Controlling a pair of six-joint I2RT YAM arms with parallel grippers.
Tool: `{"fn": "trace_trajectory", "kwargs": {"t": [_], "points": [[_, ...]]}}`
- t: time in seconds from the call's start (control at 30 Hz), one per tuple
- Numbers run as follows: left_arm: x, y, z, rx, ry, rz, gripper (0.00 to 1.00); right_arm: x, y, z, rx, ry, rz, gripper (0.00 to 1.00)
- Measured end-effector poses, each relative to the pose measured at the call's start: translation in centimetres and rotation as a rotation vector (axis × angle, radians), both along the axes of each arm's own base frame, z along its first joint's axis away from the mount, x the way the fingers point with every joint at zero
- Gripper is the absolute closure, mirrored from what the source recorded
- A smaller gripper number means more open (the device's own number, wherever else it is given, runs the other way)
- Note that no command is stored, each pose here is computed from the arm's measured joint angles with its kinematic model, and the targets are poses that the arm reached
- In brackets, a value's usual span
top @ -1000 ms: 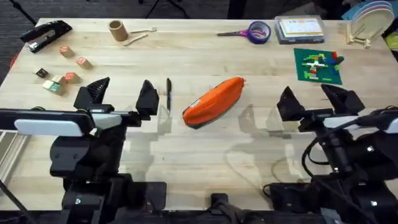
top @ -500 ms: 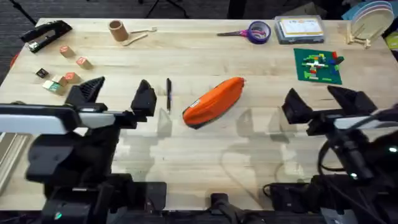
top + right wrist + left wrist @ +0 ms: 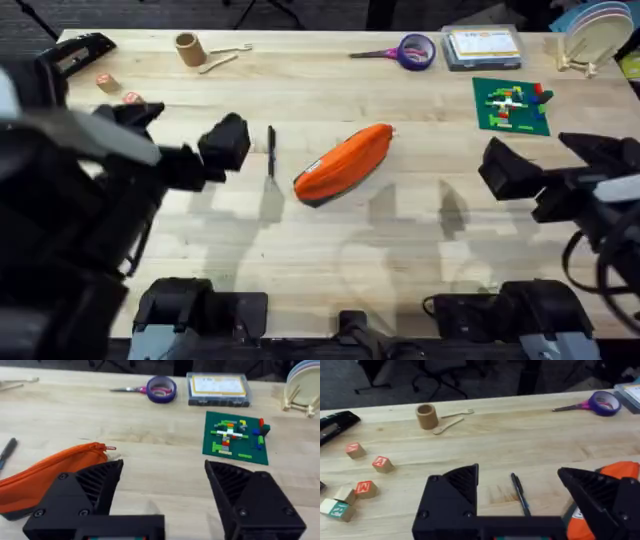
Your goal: Unzip the bag, pick up the pens from the table one at a time and place them inside, then zip the bag closed.
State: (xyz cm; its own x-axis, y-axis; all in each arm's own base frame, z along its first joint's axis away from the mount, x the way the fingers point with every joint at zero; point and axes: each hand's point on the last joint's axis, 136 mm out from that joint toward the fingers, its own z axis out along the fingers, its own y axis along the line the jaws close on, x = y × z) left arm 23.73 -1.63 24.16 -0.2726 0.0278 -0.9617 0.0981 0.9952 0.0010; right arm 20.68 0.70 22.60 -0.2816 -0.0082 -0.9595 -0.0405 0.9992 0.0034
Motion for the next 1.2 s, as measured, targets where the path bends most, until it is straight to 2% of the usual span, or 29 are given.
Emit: {"fn": "trace_trajectory", "kwargs": {"t": [0.23, 0.5, 0.57, 0.73, 1.0, 1.03, 1.2], "points": [[2.0, -0.8, 1.2, -0.013, 0.136, -0.045, 0.008, 0.7, 0.0, 1.0, -0.001, 0.137, 0.0, 0.003], [3.2, -1.3, 1.5, -0.023, 0.312, -0.068, 0.008, 1.7, 0.0, 1.6, -0.001, 0.27, 0.0, 0.003], [3.7, -2.1, 1.7, 0.001, 0.356, -0.109, 0.008, 2.1, 0.0, 1.7, -0.001, 0.323, 0.0, 0.003], [4.1, -3.4, 1.8, 0.035, 0.374, -0.167, 0.008, 2.3, 0.0, 1.4, -0.001, 0.384, 0.0, 0.003], [3.5, -4.8, 0.8, 0.057, 0.418, -0.224, 0.008, 2.4, 0.0, 1.3, -0.003, 0.397, 0.001, 0.003], [2.7, -5.4, 0.2, 0.058, 0.452, -0.258, 0.008, 2.4, 0.0, 1.3, -0.005, 0.397, 0.002, 0.003], [0.9, -7.0, -1.0, 0.059, 0.525, -0.348, 0.008, 2.4, 0.0, 1.3, -0.006, 0.397, 0.002, 0.003]]}}
